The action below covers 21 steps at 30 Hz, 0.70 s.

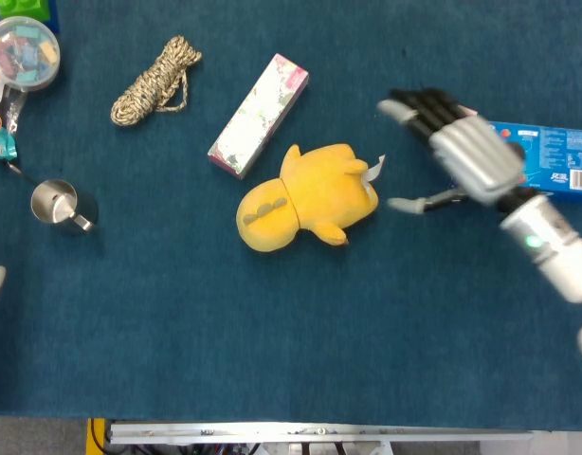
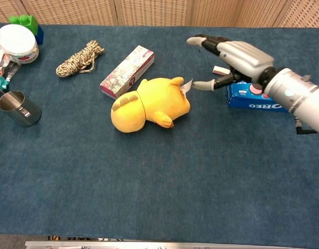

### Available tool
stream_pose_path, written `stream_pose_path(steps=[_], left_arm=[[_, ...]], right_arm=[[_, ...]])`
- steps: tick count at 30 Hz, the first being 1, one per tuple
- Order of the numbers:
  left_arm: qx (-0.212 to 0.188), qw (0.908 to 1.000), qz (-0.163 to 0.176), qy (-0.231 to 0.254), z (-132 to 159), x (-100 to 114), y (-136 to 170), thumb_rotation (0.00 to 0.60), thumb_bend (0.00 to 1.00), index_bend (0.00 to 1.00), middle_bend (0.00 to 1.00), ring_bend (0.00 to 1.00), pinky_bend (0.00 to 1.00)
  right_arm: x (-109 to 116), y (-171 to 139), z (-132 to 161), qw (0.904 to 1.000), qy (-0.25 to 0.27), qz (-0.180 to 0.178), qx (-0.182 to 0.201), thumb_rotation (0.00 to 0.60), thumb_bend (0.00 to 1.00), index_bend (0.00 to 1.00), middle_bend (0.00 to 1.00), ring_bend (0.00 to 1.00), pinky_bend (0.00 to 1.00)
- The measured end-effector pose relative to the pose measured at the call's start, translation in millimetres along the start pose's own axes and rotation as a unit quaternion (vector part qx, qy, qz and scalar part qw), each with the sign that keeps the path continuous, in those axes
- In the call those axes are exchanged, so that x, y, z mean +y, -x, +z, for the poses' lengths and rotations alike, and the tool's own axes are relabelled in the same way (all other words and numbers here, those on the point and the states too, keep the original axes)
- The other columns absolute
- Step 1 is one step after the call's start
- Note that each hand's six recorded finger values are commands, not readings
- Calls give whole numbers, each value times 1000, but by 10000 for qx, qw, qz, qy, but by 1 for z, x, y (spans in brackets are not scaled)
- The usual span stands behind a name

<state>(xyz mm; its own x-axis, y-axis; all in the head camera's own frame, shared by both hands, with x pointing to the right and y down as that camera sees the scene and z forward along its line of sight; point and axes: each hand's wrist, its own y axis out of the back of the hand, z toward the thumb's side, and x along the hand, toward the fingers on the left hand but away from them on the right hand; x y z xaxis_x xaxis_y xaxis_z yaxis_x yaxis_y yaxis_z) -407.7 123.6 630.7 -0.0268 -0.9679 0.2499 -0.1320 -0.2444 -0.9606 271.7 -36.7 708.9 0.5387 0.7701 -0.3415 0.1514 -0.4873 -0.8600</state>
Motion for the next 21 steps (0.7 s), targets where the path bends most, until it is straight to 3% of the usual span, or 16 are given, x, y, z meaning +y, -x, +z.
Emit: stream_pose_path(steps=[2,6,12,21], left_arm=[[-29,10000,2,-2,1,0,-1,600,214,59,98,103,80],[-119,9999,-21,-10,4,-3,-5,600,214,59,98,103,80],[-244,9997,-3,19,10,-4,-10,600,214,59,98,103,80],[-327,9994,26,55,15,-3,-12,600,214,59,101,103,80]], right_arm=[[9,-15,-14,9997,-95,-75,-221,451,0,0,4,0,0],[25,-53,-42,9968,-282,-181,-727,481,0,0,4,0,0],[48,-108,-70,9887,-493,-370,-1367,497,0,0,4,0,0],[76,-180,-87,9735,-699,-816,-2021,503,0,0,4,0,0]])
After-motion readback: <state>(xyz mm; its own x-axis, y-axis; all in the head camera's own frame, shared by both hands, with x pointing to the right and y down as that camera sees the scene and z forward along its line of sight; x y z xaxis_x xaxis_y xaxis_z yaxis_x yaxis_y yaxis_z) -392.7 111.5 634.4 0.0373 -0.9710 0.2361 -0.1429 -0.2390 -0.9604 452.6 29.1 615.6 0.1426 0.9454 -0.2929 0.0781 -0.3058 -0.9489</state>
